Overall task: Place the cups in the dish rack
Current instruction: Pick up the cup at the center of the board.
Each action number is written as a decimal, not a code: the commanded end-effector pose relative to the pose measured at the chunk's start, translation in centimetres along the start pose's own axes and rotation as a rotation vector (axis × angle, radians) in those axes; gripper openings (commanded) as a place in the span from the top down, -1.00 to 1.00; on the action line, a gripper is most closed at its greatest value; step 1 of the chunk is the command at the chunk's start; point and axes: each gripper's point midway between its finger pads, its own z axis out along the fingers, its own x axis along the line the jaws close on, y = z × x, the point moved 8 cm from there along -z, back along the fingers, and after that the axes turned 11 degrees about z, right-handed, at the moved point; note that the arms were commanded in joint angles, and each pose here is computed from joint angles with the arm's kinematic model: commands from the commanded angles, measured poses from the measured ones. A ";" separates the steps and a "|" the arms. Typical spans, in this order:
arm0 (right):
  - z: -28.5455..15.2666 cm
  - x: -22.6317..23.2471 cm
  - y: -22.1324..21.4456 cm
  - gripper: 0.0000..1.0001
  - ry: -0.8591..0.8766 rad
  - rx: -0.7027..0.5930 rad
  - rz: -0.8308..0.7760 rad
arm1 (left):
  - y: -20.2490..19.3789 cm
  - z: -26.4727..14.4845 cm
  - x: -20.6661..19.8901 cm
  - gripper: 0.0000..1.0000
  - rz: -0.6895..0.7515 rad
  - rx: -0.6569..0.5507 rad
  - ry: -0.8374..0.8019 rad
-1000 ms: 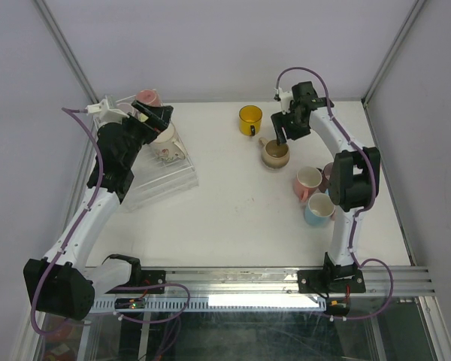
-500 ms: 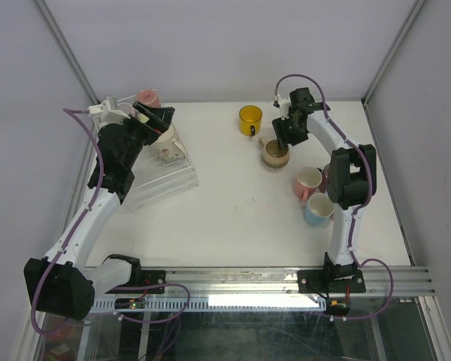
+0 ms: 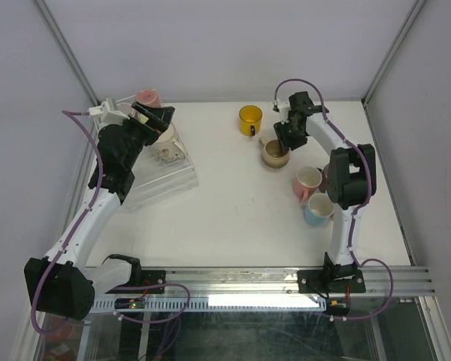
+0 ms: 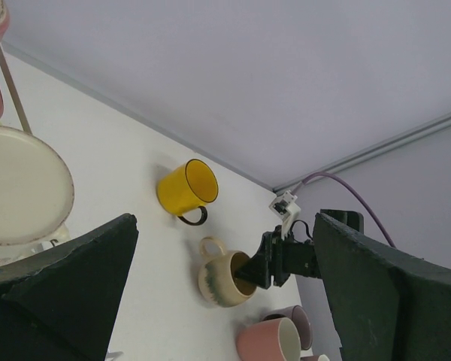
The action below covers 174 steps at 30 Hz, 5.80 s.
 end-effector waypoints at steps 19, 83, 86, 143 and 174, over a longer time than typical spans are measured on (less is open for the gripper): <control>-4.8 1.3 2.9 1.00 0.067 -0.243 -0.103 | 0.8 0.4 -1.4 -0.98 -0.088 -0.034 -0.119; -29.8 6.2 8.1 1.00 -0.043 -1.550 -1.149 | -5.1 4.5 -14.3 -0.98 -0.415 0.486 -0.880; -29.8 6.4 8.1 1.00 -0.041 -1.553 -1.158 | -5.2 4.4 -14.3 -0.97 -0.415 0.487 -0.883; -32.3 11.0 7.4 1.00 -0.131 -1.704 -1.437 | -4.4 3.1 -15.4 -0.92 -0.379 0.552 -0.988; -32.4 12.4 6.3 1.00 -0.087 -1.762 -1.455 | -7.5 4.1 -15.1 -0.24 -0.383 0.687 -0.959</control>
